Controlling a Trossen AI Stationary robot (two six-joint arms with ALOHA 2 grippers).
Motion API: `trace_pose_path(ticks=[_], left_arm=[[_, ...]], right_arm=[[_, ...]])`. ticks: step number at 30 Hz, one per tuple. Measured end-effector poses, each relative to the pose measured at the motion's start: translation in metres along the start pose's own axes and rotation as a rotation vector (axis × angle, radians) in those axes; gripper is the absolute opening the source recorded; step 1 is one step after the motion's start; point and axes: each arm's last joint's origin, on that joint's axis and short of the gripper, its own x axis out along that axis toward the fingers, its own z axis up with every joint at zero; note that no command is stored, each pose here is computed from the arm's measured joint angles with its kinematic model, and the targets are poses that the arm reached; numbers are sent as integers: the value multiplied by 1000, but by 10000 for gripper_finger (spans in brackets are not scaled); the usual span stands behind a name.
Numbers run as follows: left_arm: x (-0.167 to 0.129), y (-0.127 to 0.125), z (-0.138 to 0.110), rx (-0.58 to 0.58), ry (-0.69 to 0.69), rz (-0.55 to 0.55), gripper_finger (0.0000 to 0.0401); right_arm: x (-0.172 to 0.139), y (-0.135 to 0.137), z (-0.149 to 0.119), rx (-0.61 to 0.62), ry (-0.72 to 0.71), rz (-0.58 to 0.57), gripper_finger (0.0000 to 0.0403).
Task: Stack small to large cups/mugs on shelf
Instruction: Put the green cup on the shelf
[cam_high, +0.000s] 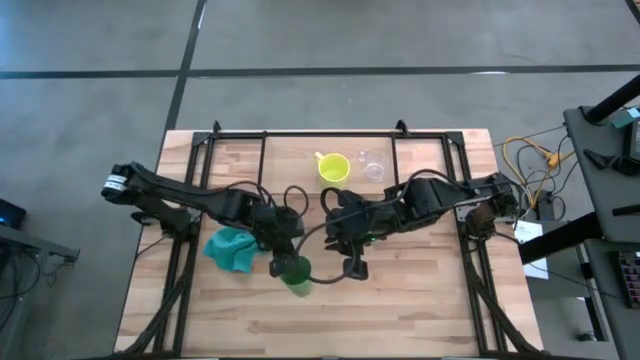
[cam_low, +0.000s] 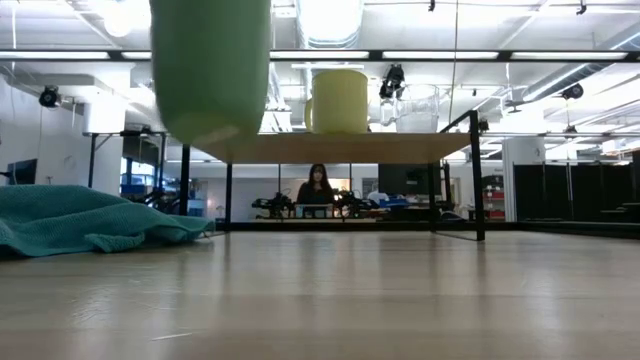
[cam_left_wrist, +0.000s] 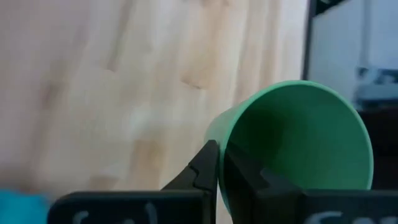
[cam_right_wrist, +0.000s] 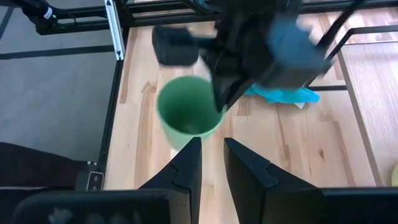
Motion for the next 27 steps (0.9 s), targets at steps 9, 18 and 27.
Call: trace_pose_path(ticks=[9,18,27], left_arm=[[-85,-7,15,-12,-165,259,0],[-147,20,34,-19,-308,434,0],[-169,74,49,-60,-302,579,0]], right_arm=[[0,0,0,0,-1,1,63],[0,-2,1,2,-26,-75,63],[0,-9,3,14,-56,-175,63]])
